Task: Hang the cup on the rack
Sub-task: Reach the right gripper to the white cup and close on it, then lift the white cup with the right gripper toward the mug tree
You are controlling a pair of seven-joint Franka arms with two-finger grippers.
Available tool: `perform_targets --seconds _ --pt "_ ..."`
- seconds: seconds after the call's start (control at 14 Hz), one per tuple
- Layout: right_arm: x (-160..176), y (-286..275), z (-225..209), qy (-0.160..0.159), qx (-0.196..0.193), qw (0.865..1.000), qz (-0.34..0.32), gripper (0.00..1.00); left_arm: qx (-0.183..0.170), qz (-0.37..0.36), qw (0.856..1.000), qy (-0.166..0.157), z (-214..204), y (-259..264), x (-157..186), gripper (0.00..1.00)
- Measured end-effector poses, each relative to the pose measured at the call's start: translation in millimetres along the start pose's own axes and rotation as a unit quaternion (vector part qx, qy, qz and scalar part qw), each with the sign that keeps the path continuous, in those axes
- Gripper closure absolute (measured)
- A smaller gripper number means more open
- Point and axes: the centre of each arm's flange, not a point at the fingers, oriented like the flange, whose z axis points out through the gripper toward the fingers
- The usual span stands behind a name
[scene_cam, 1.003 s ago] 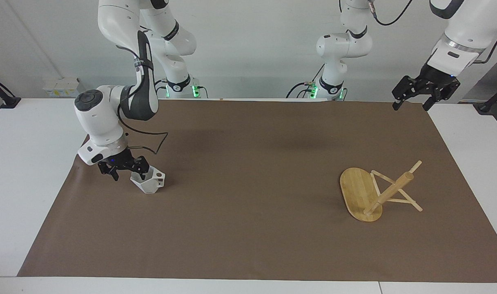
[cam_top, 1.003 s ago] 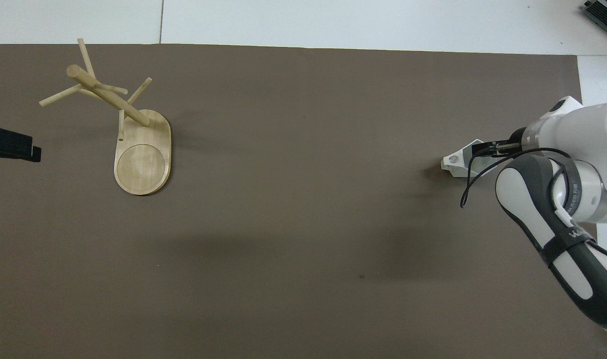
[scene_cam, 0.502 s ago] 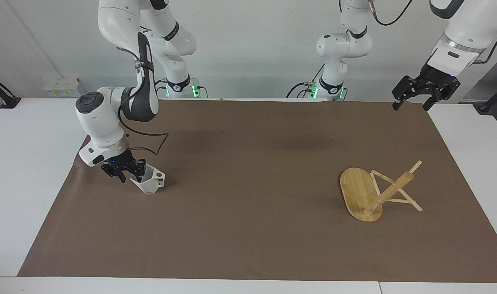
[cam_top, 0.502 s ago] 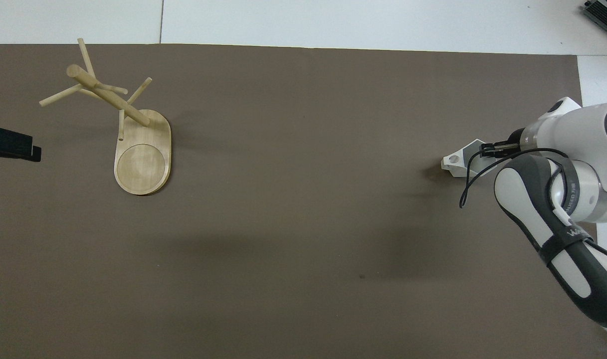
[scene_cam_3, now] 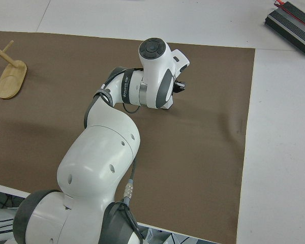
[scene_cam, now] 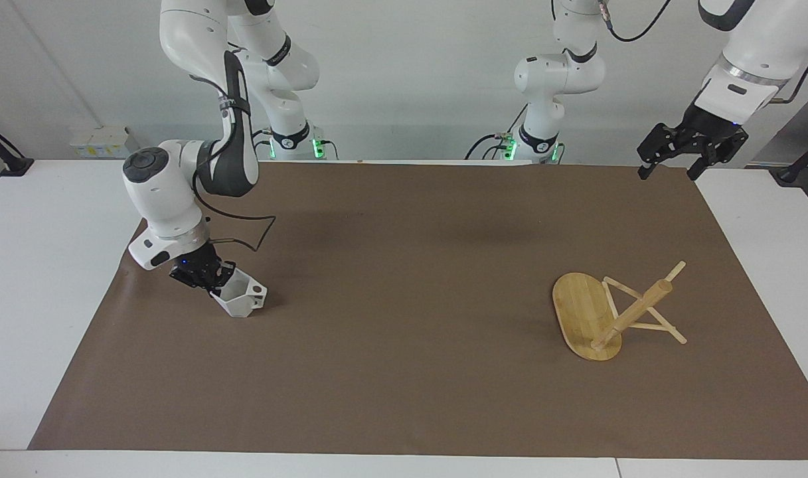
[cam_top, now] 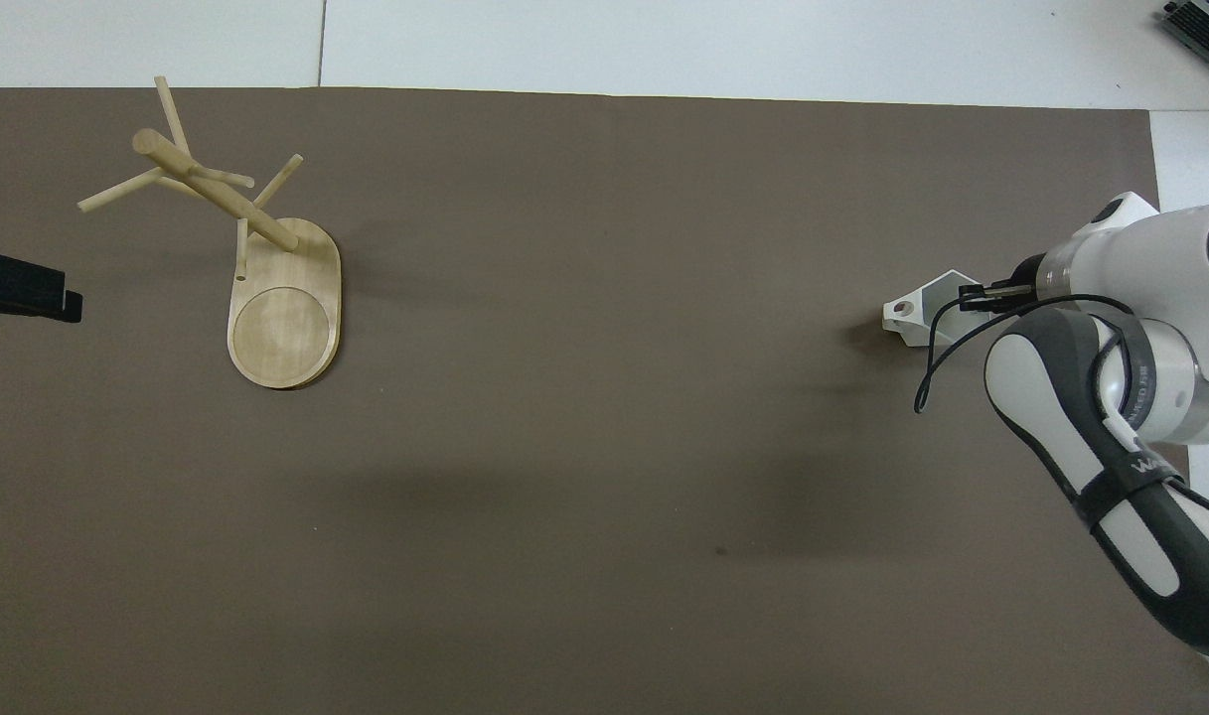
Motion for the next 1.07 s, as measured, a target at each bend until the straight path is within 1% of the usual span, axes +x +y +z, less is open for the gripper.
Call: perform_targets --seconds 0.21,0.36,0.43,0.64,0.93,1.0,1.07 --pt "0 0 0 -0.003 0.000 1.000 0.000 0.95 0.000 0.000 1.000 0.000 0 0 0 0.00" --pt "-1 0 0 -0.010 0.001 1.000 0.001 0.95 0.000 0.000 1.000 0.000 0 0 0 0.00" --pt "-2 0 -1 -0.015 0.002 1.000 0.001 0.95 0.000 0.000 1.000 0.000 0 0 0 0.00" --pt "-2 1 -7 -0.048 0.005 0.999 0.001 0.95 0.000 0.000 1.000 0.000 0 0 0 0.00" --pt "10 3 -41 -0.071 0.008 0.997 0.002 0.95 0.000 0.000 1.000 0.000 0 0 0 0.00" --pt "14 3 -54 -0.078 0.015 0.997 0.005 0.95 0.000 0.000 1.000 0.000 0 0 0 0.00" --pt "18 1 -69 -0.083 0.030 0.996 0.012 0.95 0.000 0.000 1.000 0.000 0 0 0 0.00"
